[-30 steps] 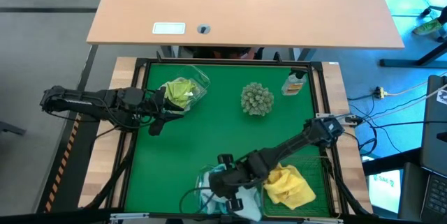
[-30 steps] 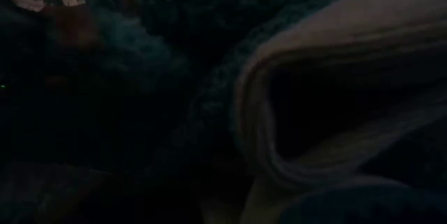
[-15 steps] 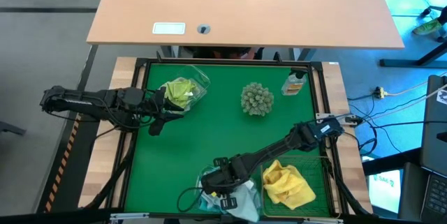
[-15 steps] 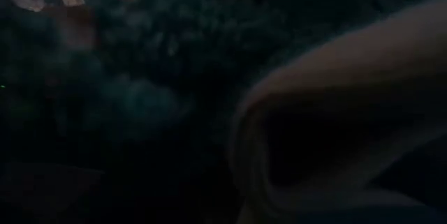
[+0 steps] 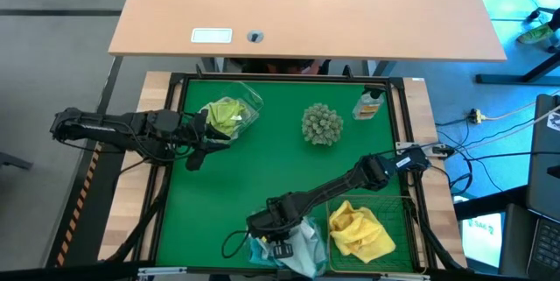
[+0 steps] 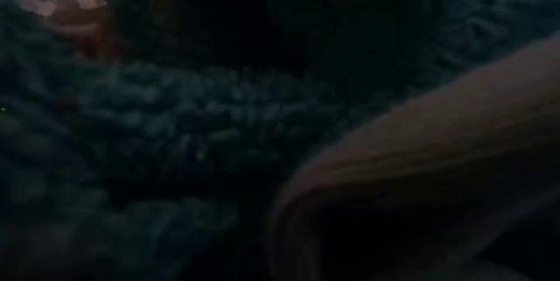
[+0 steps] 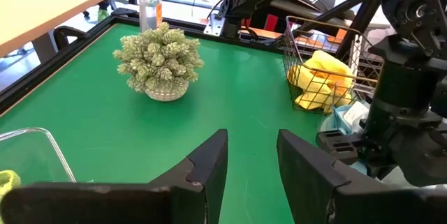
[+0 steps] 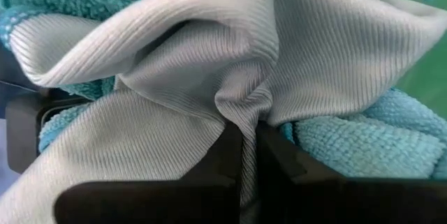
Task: Sort microfiber towel by color & place in baskets
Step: Put the light blue microfiber cloth into the bottom transparent bin
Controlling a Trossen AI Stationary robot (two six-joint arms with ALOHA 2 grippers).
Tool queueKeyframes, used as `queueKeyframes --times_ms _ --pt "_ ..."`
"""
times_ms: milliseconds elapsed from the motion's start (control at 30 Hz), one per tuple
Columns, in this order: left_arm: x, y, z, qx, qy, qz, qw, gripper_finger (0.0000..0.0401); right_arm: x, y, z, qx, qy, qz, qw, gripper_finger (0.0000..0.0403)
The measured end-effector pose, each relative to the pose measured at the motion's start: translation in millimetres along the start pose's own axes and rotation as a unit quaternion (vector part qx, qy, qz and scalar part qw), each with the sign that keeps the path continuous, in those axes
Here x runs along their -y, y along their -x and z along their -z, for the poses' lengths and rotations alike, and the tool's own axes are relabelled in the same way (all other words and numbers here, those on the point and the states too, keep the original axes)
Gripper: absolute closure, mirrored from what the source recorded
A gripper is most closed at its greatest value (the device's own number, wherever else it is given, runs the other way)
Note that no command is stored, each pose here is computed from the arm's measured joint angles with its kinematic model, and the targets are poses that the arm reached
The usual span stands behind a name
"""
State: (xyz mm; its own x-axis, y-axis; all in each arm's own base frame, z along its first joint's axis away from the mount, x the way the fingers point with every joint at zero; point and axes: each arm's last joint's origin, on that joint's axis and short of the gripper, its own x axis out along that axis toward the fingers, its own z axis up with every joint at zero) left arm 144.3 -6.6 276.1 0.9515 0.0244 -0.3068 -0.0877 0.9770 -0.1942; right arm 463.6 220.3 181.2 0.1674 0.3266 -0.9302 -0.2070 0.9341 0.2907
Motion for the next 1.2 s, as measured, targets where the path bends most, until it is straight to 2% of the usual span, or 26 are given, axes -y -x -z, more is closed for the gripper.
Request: queueKeyframes --times_ms 467,567,867,1067,1200 --pt "0 0 0 0.0 -0.003 -0.001 1.0 0.0282 -1 0 -2 0.007 -0.011 -0.005 1.0 0.0376" --pt "0 3 -1 0.006 -0.003 0.0 1.0 0.0282 -1 0 -2 0.007 -0.011 -0.006 1.0 0.0357" --pt "0 15 -4 0.036 -0.001 0.007 0.999 0.0282 -2 0 -2 0.004 -0.011 -0.017 1.0 0.0255" --pt "1 23 -5 0.045 -0.001 0.034 0.998 0.0282 -4 7 -2 0.004 -0.01 -0.036 0.999 0.0237" --pt "1 26 -5 0.05 -0.001 0.038 0.998 0.0282 -9 27 -2 0.013 -0.007 -0.049 0.999 0.0236"
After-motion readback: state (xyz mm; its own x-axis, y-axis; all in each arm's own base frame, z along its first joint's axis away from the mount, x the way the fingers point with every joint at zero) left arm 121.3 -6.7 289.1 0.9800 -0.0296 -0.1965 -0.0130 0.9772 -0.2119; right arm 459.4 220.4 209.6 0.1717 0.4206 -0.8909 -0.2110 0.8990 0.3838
